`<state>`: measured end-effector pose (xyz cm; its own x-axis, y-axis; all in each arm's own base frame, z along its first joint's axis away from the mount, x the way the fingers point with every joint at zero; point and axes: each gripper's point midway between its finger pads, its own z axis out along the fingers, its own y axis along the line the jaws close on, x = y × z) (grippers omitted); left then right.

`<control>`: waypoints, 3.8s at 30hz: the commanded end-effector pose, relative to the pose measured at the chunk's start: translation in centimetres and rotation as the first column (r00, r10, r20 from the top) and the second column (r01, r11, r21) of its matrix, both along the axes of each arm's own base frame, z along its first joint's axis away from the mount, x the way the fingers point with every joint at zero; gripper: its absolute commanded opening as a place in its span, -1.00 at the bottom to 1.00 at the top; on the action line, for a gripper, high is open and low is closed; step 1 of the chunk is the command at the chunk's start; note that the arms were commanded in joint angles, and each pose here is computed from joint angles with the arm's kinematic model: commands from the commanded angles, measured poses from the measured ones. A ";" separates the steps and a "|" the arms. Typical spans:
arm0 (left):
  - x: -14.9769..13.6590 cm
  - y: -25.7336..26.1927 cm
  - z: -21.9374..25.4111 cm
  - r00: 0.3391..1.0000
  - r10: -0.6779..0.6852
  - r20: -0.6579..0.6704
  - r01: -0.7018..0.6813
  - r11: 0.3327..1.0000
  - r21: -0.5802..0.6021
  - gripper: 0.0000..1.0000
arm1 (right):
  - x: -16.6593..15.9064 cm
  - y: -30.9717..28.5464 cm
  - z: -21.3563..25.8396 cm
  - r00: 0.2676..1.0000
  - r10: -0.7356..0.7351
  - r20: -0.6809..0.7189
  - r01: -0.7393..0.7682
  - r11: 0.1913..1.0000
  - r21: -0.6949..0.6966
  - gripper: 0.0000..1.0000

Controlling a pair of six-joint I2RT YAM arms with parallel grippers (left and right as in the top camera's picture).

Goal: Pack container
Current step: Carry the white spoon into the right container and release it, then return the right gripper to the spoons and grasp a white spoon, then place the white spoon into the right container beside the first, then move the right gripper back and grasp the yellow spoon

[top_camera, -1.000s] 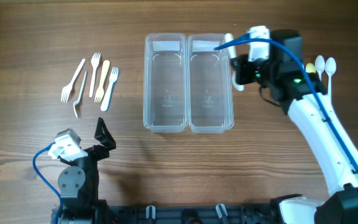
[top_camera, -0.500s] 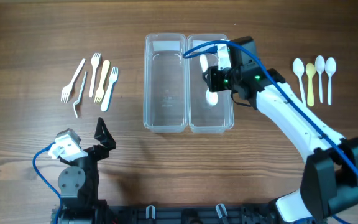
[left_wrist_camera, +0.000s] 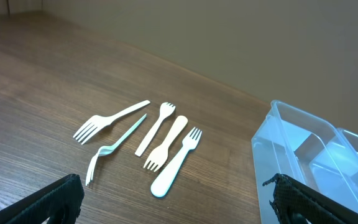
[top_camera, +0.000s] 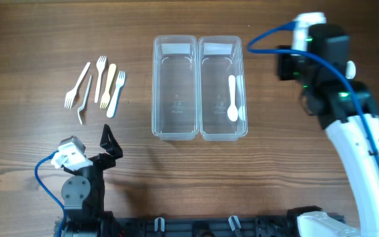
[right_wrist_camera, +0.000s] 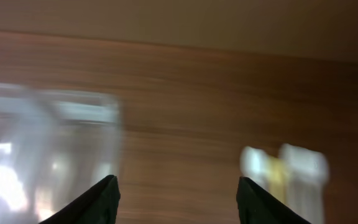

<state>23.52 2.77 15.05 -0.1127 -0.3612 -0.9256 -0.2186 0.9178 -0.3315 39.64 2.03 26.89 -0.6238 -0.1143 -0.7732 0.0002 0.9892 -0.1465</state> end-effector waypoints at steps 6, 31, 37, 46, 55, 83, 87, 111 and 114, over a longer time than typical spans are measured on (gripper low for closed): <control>0.0 0.3 -0.1 1.000 0.014 -0.001 -0.014 1.000 0.018 1.00 | 0.1 -12.9 -8.6 0.938 -0.229 -0.262 0.210 0.973 -0.100 0.24; 0.0 0.3 -0.1 1.000 0.014 -0.001 -0.014 1.000 0.018 0.99 | 2.4 -14.5 -28.2 0.823 -0.087 -0.561 0.133 0.990 0.042 0.04; 0.0 0.3 -0.1 1.000 0.014 -0.001 -0.014 1.000 0.018 0.99 | 2.3 -14.4 -29.2 0.812 -0.107 -0.573 0.175 0.982 0.064 -0.74; 0.0 0.3 -0.1 1.000 0.014 -0.001 -0.014 1.000 0.018 1.00 | 2.6 -13.2 -26.4 0.840 -0.090 -0.536 0.193 0.971 0.140 -0.91; 0.0 0.3 -0.1 1.000 0.014 -0.001 -0.014 1.000 0.018 1.00 | 2.3 -3.8 -5.1 0.988 0.127 -0.091 -0.087 0.929 0.361 -0.91; 0.0 0.3 -0.1 1.000 0.014 -0.001 -0.014 1.000 0.018 1.00 | 1.6 12.8 -5.4 0.901 0.427 -0.080 -0.381 0.865 0.327 0.26; 0.0 0.3 -0.1 1.000 0.014 -0.001 -0.014 1.000 0.018 0.99 | 0.8 1.3 0.9 0.994 0.104 0.037 -0.106 0.993 0.060 0.53; 0.0 0.3 -0.1 1.000 0.014 -0.001 -0.014 1.000 0.018 1.00 | 3.2 -17.0 -22.0 0.874 -0.208 -0.440 0.239 0.971 0.017 0.35; 0.0 0.3 -0.1 1.000 0.014 -0.001 -0.014 1.000 0.018 0.99 | 3.6 -17.1 -23.2 0.872 -0.204 -0.446 0.235 0.972 0.015 0.35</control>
